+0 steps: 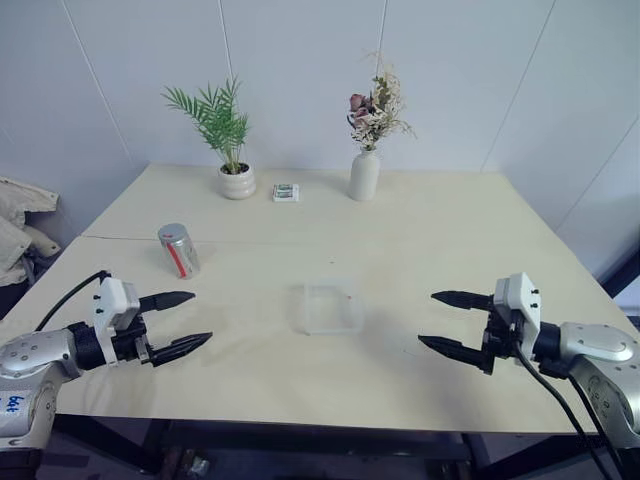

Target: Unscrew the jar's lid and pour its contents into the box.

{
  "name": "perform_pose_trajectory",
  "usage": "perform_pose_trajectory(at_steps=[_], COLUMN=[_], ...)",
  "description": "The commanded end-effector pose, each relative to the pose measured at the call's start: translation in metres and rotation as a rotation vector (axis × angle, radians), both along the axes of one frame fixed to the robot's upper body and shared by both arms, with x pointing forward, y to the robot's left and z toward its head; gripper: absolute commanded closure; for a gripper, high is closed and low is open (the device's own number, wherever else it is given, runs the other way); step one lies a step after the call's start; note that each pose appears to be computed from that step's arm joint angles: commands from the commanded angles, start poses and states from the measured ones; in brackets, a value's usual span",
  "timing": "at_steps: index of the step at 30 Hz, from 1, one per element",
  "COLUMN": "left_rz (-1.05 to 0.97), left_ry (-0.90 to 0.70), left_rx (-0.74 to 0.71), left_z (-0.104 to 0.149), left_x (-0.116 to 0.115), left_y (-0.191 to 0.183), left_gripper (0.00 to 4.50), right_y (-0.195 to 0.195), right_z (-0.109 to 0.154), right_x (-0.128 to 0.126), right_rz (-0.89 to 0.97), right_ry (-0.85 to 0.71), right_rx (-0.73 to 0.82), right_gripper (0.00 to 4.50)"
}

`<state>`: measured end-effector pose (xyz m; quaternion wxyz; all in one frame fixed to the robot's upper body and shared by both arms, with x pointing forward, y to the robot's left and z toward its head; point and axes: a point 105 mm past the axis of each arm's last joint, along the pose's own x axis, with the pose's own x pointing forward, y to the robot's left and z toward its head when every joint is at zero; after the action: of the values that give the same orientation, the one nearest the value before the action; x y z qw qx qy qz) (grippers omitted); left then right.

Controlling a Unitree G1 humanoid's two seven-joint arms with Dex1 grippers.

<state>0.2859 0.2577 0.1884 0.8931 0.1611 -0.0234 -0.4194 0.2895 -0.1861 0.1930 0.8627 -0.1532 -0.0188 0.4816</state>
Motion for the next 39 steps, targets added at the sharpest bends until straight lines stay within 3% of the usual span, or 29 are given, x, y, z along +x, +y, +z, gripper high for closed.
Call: perform_pose_trajectory(at_steps=[1, 5, 7, 11, 15, 18, 27, 39], left_rz=[0.070, 0.167, 0.327, 0.598, 0.707, 0.796, 0.821, 0.785], left_ry=[-0.078, -0.092, -0.137, -0.194, -0.216, -0.245, -0.221, -0.172], left_rx=[-0.018, -0.066, -0.164, -0.307, -0.358, -0.417, -0.424, -0.433], left_z=[0.015, 0.008, 0.003, -0.005, -0.007, -0.001, 0.004, 0.010], left_x=[-0.002, -0.004, 0.002, 0.023, 0.037, 0.068, 0.114, 0.139], left_y=[0.008, 0.014, 0.026, 0.044, 0.051, 0.058, 0.061, 0.054], left_gripper=[0.04, 0.04, 0.04, 0.04, 0.04, 0.04, 0.04, 0.04], right_y=[0.009, 0.015, 0.026, 0.053, 0.067, 0.094, 0.137, 0.135], right_z=[0.012, 0.011, 0.014, 0.027, 0.033, 0.046, 0.077, 0.084], right_x=[0.004, 0.010, 0.015, 0.024, 0.026, 0.035, 0.049, 0.054], right_rz=[0.041, 0.087, 0.125, 0.207, 0.246, 0.294, 0.347, 0.318], right_ry=[-0.037, -0.036, -0.050, -0.088, -0.110, -0.158, -0.263, -0.312], right_rx=[0.024, 0.032, 0.049, 0.104, 0.118, 0.168, 0.242, 0.262], right_gripper=[0.00, 0.00, 0.00, 0.00, 0.00, 0.00, 0.00, 0.00])
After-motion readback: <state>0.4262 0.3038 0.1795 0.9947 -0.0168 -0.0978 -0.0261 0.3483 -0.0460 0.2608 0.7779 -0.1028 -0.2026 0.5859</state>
